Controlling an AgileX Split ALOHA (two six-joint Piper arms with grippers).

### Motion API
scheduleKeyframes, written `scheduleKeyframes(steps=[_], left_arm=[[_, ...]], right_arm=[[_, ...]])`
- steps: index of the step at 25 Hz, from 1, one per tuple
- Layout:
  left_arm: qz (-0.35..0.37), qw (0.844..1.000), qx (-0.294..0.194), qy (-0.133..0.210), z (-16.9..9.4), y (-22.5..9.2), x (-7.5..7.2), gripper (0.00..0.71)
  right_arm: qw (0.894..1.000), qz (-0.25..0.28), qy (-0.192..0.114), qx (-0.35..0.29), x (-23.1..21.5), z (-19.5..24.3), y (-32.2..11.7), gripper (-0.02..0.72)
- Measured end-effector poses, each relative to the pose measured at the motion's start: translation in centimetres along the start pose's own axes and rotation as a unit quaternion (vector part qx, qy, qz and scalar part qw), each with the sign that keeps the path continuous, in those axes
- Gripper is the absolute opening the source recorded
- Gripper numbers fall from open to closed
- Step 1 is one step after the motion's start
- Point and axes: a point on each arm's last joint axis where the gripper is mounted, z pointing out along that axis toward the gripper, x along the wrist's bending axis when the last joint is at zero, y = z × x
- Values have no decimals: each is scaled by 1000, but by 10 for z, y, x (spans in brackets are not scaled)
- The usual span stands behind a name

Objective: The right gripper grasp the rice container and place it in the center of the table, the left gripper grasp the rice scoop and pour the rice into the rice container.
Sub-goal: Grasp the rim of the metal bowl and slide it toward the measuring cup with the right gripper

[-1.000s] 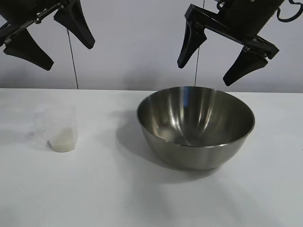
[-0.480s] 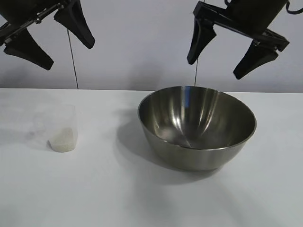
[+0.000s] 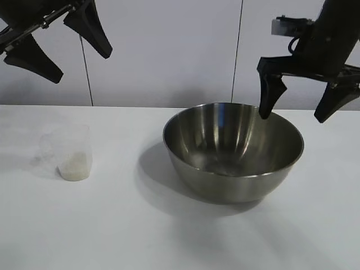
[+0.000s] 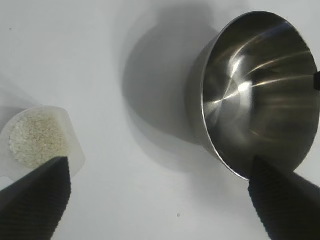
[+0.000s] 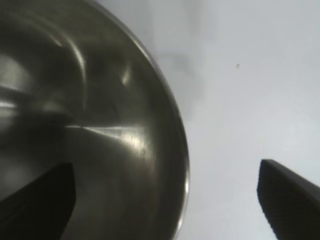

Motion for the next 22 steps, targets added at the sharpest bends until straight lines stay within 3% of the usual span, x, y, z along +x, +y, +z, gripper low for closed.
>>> scheduleKeyframes(steps=[4,6,8,10,13,22], left_arm=[[0,1000,-3,1,0,0,0,694],[0,1000,-5,2,0,1,0,694],[0,1000,-5,2,0,1,0,694],[0,1000,-5,2,0,1,0,694],[0,1000,-5,2,0,1,0,694],[1,1000,-5,2,0,1,0,694]], right_arm=[[1000,7,3,27,-1,33,-1,673],[999,11,5,35,-2,46,-1,610],[999,13,6,48,-2,56,-3,465],[998,14,6,62,-3,63,-5,216],[998,21,15,64,-1,62,-5,53],[997,16,40,57,-1,52,-4,10]])
